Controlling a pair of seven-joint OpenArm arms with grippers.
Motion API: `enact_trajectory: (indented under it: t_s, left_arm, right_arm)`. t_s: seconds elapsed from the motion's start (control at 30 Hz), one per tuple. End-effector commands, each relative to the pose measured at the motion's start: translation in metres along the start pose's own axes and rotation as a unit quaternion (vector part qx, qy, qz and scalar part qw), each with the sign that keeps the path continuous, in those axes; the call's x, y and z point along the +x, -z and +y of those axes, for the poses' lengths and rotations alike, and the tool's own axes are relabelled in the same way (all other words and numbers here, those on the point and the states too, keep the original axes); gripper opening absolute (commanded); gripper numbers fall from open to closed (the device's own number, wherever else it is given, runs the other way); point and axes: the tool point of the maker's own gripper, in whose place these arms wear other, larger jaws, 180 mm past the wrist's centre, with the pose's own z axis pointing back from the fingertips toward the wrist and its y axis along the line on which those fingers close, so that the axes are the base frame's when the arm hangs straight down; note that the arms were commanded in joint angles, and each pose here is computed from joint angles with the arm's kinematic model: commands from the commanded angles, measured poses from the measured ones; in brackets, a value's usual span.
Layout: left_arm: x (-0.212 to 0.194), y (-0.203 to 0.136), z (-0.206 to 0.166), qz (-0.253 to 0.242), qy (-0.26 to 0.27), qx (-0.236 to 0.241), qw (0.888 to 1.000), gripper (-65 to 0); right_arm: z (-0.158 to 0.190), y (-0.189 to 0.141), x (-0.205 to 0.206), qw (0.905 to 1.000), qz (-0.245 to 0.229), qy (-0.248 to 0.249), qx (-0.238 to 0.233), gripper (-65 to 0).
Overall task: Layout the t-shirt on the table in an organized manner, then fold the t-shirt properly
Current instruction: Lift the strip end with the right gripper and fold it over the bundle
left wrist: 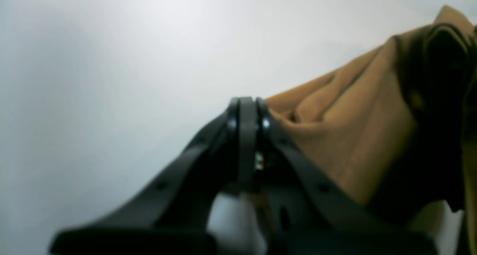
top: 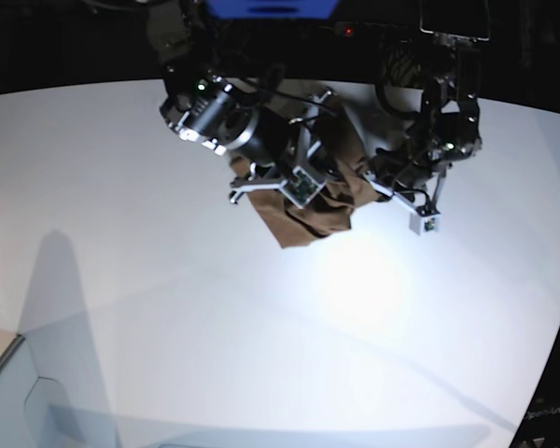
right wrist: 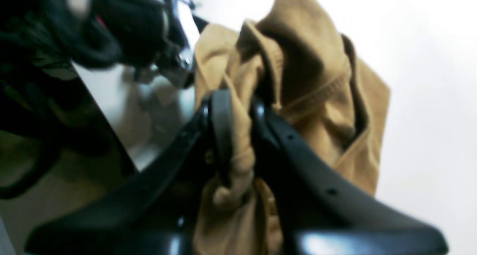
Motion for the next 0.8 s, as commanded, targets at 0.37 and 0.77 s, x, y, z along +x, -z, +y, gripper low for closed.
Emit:
enact_trajectory:
  t_s: [0.37,0.77]
  left_arm:
    - [-0.016,-0.004,0.026,0.038,0.012,0.040,0.998,-65.0]
    - [-0.018,-0.029,0.095,0.033,-0.012,0.106,0.994,-65.0]
  right_arm:
    - [-0.001,0.026,0.008,0.9996,-0.007,-0.007,0.026,-62.7]
    - [0.012,0.015,0.043,0.9976,-0.053,-0.031,0.030,-31.5]
